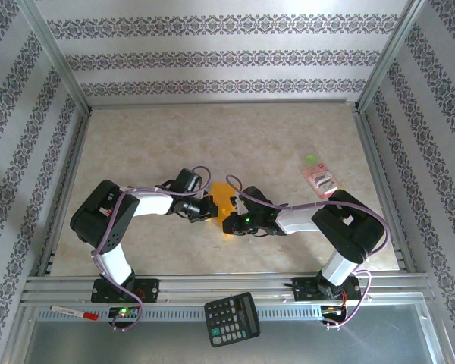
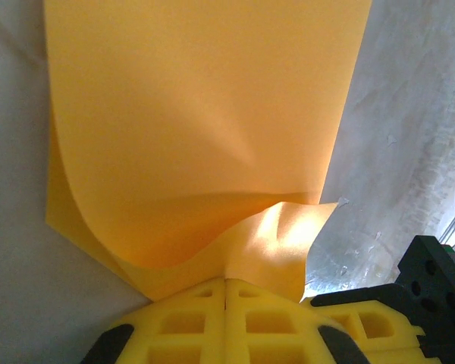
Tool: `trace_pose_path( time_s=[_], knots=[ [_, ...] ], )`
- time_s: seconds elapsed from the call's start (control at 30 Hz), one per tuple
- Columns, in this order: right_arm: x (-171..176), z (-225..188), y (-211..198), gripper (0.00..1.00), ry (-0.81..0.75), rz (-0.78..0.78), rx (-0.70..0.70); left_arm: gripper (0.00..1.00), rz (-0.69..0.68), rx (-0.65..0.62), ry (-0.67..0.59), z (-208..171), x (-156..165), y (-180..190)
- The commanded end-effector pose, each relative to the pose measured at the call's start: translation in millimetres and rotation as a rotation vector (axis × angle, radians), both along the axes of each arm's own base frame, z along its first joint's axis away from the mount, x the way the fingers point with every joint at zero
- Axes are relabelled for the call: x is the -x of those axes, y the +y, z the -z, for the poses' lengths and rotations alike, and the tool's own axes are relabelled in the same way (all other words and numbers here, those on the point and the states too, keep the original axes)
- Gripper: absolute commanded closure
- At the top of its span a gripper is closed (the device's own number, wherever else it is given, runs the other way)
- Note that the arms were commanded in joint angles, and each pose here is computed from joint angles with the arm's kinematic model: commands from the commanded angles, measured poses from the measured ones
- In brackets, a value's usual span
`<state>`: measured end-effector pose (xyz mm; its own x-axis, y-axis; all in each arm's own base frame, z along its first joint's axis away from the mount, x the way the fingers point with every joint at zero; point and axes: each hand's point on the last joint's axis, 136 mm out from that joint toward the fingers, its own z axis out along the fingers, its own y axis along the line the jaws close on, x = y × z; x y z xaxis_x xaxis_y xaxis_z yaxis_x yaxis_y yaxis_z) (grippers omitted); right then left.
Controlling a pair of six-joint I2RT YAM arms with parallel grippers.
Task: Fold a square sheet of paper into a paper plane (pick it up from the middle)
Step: Third fold the triangle at the center of the table.
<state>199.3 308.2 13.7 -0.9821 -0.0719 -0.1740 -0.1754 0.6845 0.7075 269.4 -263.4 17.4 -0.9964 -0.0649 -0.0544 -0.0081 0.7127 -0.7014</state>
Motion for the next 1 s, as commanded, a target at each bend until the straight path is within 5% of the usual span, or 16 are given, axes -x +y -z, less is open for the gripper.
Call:
trace_pose_path(
  time_s=[0.0,0.77,0.97],
  knots=[
    [35.2,52.0,-47.2,1.0,0.164,0.009,0.232,1.0,-0.027,-0.079,0.005,14.3,-10.9,17.5],
    [44.5,55.9,-57.6,1.0,0.183,0.0,0.267,1.0,-0.17,-0.075,-0.042,5.2,-71.6,63.3],
    [41.8,50.8,-54.1,1.0,0.165,-0.013,0.253,0.97,-0.148,0.056,-0.099,-35.0,-46.6,39.3]
  ],
)
